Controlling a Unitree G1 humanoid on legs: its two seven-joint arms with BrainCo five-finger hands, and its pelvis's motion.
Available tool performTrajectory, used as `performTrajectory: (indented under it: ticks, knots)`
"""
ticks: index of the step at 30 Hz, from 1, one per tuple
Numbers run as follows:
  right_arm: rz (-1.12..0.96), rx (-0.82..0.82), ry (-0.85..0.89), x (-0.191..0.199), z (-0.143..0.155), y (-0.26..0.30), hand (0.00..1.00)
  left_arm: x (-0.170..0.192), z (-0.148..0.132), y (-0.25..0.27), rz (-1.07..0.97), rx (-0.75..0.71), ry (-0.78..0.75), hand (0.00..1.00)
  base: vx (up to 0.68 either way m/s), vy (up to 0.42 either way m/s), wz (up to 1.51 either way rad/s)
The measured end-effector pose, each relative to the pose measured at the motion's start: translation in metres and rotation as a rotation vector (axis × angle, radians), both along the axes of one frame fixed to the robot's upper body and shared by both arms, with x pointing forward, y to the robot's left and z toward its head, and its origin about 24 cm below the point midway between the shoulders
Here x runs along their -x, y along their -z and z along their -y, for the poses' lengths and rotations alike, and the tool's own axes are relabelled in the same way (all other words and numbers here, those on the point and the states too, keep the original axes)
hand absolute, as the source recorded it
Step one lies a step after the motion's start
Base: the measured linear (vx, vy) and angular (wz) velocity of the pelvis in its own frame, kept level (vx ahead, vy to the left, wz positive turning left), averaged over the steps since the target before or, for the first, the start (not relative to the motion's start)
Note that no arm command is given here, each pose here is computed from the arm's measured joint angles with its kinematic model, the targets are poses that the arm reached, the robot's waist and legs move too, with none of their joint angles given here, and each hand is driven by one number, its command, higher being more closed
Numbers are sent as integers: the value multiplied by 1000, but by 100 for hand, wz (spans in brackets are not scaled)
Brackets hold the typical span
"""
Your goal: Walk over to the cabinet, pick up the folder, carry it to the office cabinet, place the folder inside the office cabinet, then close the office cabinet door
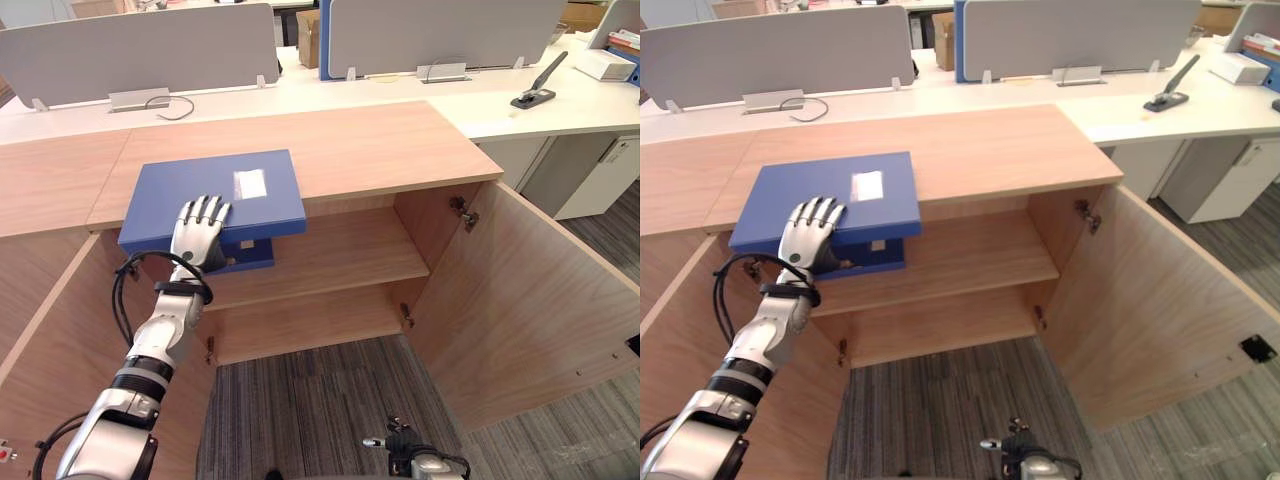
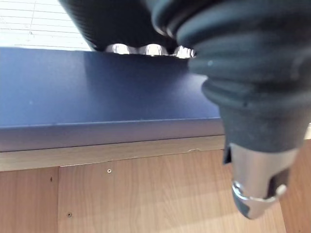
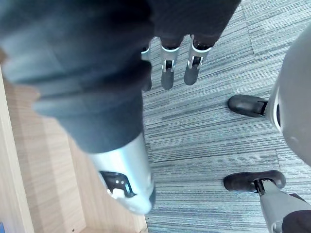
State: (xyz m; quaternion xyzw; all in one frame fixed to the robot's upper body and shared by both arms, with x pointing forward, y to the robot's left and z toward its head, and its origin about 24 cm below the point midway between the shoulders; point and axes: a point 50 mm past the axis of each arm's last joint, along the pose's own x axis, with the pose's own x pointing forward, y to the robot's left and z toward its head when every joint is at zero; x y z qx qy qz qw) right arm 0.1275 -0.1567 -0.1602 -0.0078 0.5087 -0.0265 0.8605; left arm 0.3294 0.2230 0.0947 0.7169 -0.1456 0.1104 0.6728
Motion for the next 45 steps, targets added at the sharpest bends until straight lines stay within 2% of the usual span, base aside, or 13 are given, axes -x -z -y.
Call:
performTrajectory:
  ticks: [4,5,13,24,33,37,40,41,45]
  knots:
    - [0,9,1,0,4,0,0,-4,-5,-2,-4,-5,-17,0,-4,9,-9]
    - [1,10,1,1,4,0,0,-4,-7,-3,-5,-10,-20,100,-2,12,-16]
    - [11,24,7,2,11,-1,0,-13,-13,-20,45,-38,-33,100,0,1,-2]
    - [18,31,12,2,15,-1,0,-17,-26,-33,52,-165,-43,100,-3,0,0]
    - [6,46,18,7,22,0,0,-19,-28,-35,63,-161,-67,100,-1,0,0]
    - [1,49,36,9,24,0,0,-5,13,-66,298,90,-8,100,0,0,5]
    - [-13,63,142,13,30,1,0,33,64,-88,536,425,109,100,11,15,7]
    - [-14,63,185,14,32,1,0,46,73,-90,585,525,138,100,0,0,0]
    - [-15,62,216,14,31,1,0,67,75,-95,670,784,187,100,-10,1,0]
